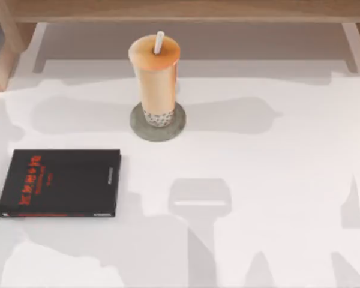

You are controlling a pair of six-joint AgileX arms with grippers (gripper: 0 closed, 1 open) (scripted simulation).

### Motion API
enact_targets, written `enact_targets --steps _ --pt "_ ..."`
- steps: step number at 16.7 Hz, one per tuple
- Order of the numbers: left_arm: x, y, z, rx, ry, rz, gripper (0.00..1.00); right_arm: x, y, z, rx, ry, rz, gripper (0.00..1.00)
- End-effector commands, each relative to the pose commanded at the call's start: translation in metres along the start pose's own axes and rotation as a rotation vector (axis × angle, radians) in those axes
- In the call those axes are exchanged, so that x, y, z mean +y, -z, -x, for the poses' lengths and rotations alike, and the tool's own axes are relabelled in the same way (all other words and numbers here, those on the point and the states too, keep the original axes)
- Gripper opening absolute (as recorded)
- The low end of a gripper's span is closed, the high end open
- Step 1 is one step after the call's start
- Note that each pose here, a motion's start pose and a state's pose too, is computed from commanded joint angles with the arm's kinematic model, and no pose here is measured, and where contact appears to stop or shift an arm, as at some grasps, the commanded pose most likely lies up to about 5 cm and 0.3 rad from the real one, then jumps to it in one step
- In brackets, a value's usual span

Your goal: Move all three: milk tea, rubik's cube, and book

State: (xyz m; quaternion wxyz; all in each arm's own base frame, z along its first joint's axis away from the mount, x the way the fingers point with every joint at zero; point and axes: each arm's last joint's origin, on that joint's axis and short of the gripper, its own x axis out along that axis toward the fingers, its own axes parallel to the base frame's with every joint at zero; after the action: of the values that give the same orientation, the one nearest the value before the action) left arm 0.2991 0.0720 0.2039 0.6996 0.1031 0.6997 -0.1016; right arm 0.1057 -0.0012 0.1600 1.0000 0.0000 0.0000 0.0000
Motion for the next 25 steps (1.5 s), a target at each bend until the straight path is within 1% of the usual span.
enact_targets --steps 6,8,14,18,25 --pt "0.0 0.0 -0.002 0.003 0.002 -0.001 1.0 0.0 0.0 0.0 0.0 0.0 0.0 1.0" --pt "0.0 -0.001 -0.011 0.0 0.003 0.002 1.0 0.0 0.0 0.0 0.0 0.0 0.0 1.0" --pt "0.001 0.0 -0.057 -0.002 0.001 0.002 1.0 0.0 0.0 0.0 0.0 0.0 0.0 1.0" --pt "0.001 0.0 -0.06 0.0 0.002 0.002 1.0 0.0 0.0 0.0 0.0 0.0 0.0 1.0" --pt "0.001 0.0 -0.06 0.0 0.002 0.002 0.47 0.0 0.0 0.0 0.0 0.0 0.0 1.0"
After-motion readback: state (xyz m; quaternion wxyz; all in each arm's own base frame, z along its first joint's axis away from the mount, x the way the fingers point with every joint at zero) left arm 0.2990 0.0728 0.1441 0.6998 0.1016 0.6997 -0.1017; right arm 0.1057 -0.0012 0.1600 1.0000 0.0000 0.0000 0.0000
